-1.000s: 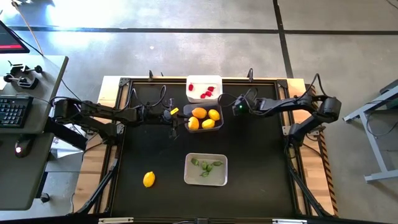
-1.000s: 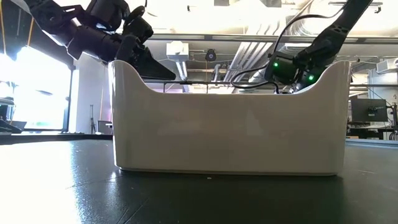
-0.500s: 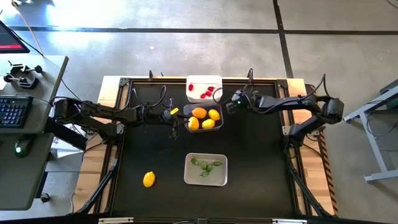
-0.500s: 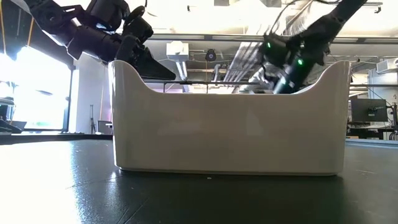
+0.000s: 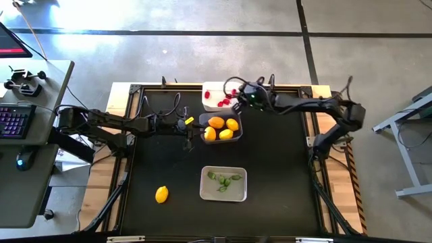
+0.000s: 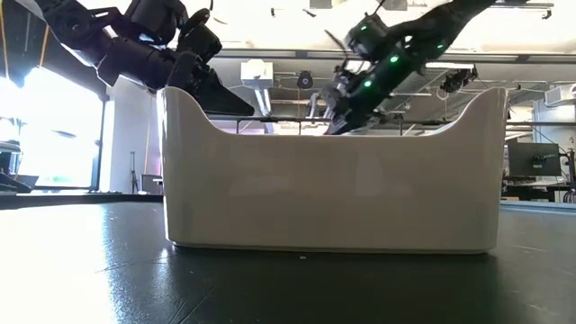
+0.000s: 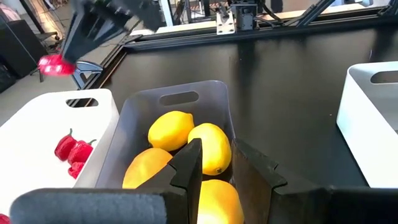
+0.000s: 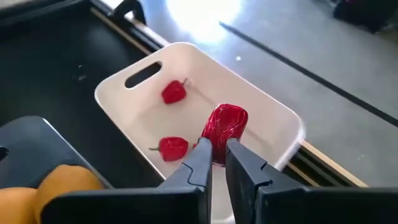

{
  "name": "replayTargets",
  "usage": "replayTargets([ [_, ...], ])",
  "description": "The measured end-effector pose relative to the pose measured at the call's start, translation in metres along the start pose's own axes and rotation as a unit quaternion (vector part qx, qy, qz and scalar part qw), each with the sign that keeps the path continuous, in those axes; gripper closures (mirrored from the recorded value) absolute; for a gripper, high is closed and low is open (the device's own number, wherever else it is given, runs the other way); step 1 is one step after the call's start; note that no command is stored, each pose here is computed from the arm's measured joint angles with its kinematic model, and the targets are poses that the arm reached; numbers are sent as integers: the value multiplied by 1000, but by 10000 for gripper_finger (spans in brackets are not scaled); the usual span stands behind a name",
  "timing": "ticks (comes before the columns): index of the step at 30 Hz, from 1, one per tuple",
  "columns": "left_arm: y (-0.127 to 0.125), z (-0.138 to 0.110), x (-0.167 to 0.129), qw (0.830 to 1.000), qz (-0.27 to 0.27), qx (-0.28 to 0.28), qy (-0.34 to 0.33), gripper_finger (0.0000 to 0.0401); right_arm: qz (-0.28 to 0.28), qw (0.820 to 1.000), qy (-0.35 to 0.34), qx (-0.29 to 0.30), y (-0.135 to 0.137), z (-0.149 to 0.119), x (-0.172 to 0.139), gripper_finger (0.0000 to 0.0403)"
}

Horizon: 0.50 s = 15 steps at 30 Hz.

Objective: Sort produce into baskets
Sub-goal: Put the red chili pepper into the white bin

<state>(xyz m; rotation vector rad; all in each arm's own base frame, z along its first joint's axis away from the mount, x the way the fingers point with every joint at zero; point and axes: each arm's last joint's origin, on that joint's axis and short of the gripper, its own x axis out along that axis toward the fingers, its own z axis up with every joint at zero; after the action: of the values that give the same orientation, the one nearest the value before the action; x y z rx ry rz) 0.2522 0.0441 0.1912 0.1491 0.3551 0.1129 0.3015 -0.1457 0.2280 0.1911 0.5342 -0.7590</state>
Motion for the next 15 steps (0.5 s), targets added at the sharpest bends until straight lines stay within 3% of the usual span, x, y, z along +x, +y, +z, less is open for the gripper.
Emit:
replayTargets([
  [4,0,0,0,1000,0,0,0,327,27,999,24,-20,4,13,25,382],
  [9,0,0,0,1000,0,0,0,327,21,996,68,-53,12,20,54,379],
  [15,0,0,0,1000,0,0,0,327,17,993,100,-68,17,20,74,341],
])
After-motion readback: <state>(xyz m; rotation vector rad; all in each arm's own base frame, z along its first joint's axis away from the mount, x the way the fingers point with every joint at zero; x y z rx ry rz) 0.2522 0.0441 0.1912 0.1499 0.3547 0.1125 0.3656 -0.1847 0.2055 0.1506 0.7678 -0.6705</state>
